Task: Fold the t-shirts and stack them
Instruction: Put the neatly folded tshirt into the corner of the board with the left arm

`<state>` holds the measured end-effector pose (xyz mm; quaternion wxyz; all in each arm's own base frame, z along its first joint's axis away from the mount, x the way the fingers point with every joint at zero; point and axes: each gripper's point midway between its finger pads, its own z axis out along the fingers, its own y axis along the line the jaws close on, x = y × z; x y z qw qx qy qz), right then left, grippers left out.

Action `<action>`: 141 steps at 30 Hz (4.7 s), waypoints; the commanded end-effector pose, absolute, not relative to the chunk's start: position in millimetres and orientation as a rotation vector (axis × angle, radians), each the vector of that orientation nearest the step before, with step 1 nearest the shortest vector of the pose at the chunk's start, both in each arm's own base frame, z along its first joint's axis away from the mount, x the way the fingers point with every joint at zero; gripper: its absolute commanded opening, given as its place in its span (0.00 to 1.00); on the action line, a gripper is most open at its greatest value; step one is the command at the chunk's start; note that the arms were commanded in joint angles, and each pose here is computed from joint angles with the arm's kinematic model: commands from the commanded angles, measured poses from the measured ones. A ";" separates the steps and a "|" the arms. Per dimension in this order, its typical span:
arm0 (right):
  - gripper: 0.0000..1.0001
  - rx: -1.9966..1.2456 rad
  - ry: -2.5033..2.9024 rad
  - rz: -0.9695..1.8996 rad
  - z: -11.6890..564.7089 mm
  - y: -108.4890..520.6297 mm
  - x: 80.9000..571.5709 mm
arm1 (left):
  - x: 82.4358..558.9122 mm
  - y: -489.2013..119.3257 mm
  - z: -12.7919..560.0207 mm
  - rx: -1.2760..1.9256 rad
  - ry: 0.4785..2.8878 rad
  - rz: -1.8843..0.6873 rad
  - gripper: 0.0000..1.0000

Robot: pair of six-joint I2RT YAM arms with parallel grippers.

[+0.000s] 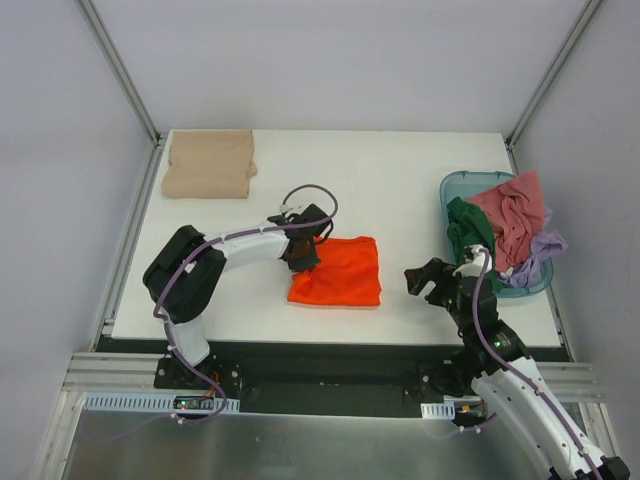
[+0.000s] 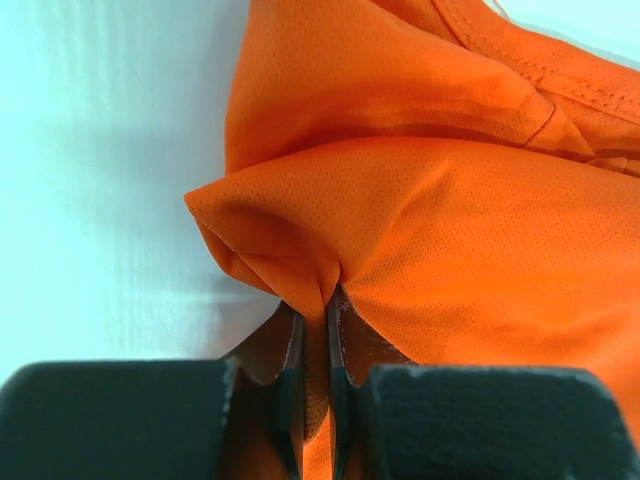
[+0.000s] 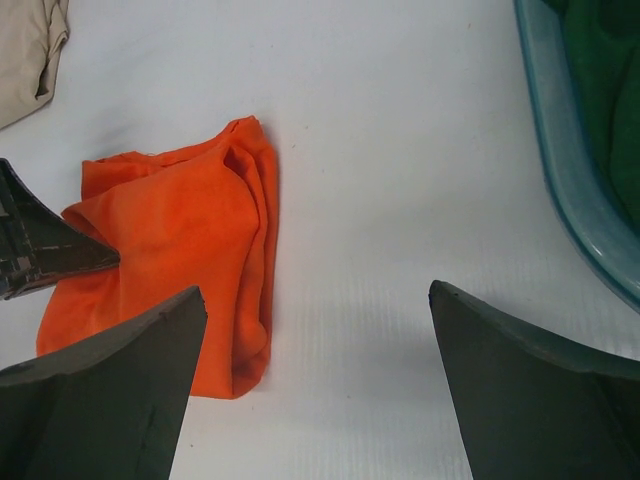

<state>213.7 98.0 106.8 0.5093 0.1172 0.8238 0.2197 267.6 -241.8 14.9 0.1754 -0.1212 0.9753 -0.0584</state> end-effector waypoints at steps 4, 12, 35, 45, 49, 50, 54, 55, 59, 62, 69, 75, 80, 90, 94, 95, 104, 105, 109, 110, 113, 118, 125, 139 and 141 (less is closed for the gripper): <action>0.96 0.283 1.940 0.483 123.8 89.0 216.4 | 313.1 -162.3 47.6 -0.025 2.517 0.488 0.00; 0.96 0.291 1.927 0.432 122.2 81.1 219.0 | 407.9 -134.4 101.8 0.166 2.259 0.858 0.00; 0.96 0.290 1.924 0.258 116.2 59.1 226.5 | 600.1 -32.9 211.3 0.361 1.951 1.015 0.00; 0.96 0.239 1.942 0.258 120.1 64.6 229.5 | 599.3 -21.4 267.5 0.288 1.848 0.994 0.00; 0.96 0.237 1.944 0.265 120.0 65.7 229.3 | 593.3 -23.0 288.3 0.271 1.821 0.976 0.00; 0.96 0.236 1.941 0.265 120.6 65.7 229.5 | 592.1 -22.2 292.7 0.269 1.815 0.972 0.00; 0.96 0.236 1.944 0.273 119.1 66.6 228.6 | 584.6 -17.9 311.4 0.262 1.793 0.969 0.00; 0.96 0.238 1.944 0.275 119.1 66.5 228.5 | 583.5 -17.4 315.5 0.258 1.787 0.961 0.00; 0.96 0.238 1.943 0.284 118.9 67.5 227.8 | 577.7 -16.5 322.1 0.274 1.780 0.953 0.00; 0.96 0.237 1.942 0.288 119.3 67.9 227.2 | 578.4 -14.4 318.8 0.276 1.784 0.932 0.00; 0.96 0.243 1.950 0.277 117.1 66.5 227.5 | 581.1 -12.5 311.3 0.263 1.798 0.944 0.00; 0.96 0.245 1.963 0.277 113.8 67.8 228.3 | 577.4 -15.4 317.2 0.205 1.815 0.883 0.00; 0.96 0.238 1.973 0.288 112.6 70.9 228.8 | 577.8 -24.7 301.3 0.183 1.880 0.791 0.00; 0.96 0.245 1.966 0.298 111.7 71.0 228.1 | 575.3 -44.6 292.6 0.185 1.924 0.718 0.00; 0.96 0.248 1.960 0.318 112.1 73.0 227.1 | 570.1 -45.0 268.0 0.217 1.976 0.718 0.00; 0.96 0.249 1.957 0.320 112.8 73.0 227.3 | 569.3 -44.2 259.6 0.222 1.991 0.720 0.00; 0.96 0.252 1.970 0.303 109.3 71.4 227.5 | 589.3 -14.3 225.5 0.159 2.037 0.831 0.00; 0.96 0.252 1.970 0.303 109.7 71.6 227.8 | 591.6 -9.4 223.2 0.151 2.040 0.844 0.00; 0.96 0.260 1.976 0.285 107.6 69.1 228.2 | 594.0 11.2 222.3 0.133 2.040 0.904 0.00; 0.96 0.260 1.979 0.281 106.6 68.8 228.3 | 594.4 11.1 220.6 0.133 2.042 0.904 0.00; 0.96 0.263 1.988 0.272 105.1 68.3 228.8 | 593.1 17.6 225.3 0.083 2.030 0.937 0.00; 0.96 0.260 2.005 0.255 101.6 67.6 229.3 | 587.7 29.0 232.0 0.056 2.021 1.019 0.00; 0.96 0.262 2.009 0.239 99.0 65.4 229.2 | 584.7 25.3 224.5 0.140 2.055 0.973 0.00; 0.96 0.274 2.009 0.207 98.8 60.2 229.4 | 578.7 63.6 221.5 -0.049 2.017 1.227 0.02; 0.96 0.276 2.015 0.208 97.8 60.8 229.6 | 580.2 66.6 221.8 -0.056 1.999 1.274 0.02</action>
